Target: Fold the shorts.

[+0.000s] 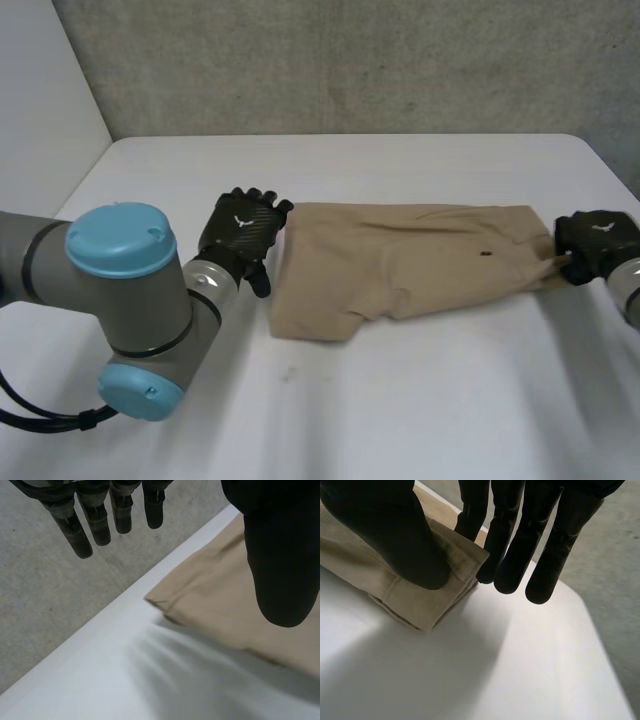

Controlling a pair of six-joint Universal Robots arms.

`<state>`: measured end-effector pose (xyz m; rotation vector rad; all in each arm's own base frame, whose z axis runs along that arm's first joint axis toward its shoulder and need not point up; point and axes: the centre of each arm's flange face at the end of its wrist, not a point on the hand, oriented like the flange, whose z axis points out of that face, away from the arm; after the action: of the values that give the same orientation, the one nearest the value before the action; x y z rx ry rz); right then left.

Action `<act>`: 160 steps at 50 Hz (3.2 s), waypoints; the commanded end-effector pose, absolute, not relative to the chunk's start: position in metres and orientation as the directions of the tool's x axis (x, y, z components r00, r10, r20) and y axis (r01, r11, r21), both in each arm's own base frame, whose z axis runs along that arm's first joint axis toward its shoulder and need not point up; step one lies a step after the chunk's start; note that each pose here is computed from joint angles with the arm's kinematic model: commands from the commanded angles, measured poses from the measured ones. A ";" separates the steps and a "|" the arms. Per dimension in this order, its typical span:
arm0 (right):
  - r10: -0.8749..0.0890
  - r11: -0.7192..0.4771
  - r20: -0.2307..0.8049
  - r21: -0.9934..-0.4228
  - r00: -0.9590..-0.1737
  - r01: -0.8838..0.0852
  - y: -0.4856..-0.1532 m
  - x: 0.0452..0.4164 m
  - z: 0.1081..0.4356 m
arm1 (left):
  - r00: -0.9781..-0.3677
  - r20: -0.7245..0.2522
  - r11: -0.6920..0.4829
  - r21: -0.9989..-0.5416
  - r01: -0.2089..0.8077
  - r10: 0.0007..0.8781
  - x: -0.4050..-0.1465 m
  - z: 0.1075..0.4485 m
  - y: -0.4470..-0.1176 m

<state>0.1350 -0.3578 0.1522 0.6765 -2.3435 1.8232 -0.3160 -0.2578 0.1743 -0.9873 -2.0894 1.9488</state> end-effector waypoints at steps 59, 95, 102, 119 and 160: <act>-0.623 0.091 0.068 -0.983 -0.779 -0.159 -0.309 0.304 0.203 | -0.820 -0.225 -0.160 -0.973 0.165 0.525 -0.380 0.214 -0.279; -0.652 0.331 0.063 -0.873 -0.756 -0.358 -0.320 0.296 0.130 | -0.783 -0.214 0.222 -0.886 0.408 0.584 -0.364 0.123 -0.252; -0.672 0.286 0.136 -0.859 -0.728 -0.425 -0.320 0.292 0.128 | -0.777 -0.237 0.240 -0.864 0.443 0.583 -0.360 0.114 -0.250; -0.489 -0.028 0.192 -0.978 -0.851 -0.205 -0.311 0.277 0.265 | -0.827 -0.211 0.009 -0.967 0.253 0.522 -0.341 0.257 -0.232; -0.356 0.009 0.156 -0.985 -0.922 -0.170 -0.252 0.224 0.324 | -0.941 -0.046 0.015 -0.998 0.054 0.335 -0.241 0.342 -0.228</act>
<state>0.2217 -0.2534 0.3284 0.5838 -2.3063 2.2416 -0.2403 -0.2236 0.3460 -0.4153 -2.0878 2.0223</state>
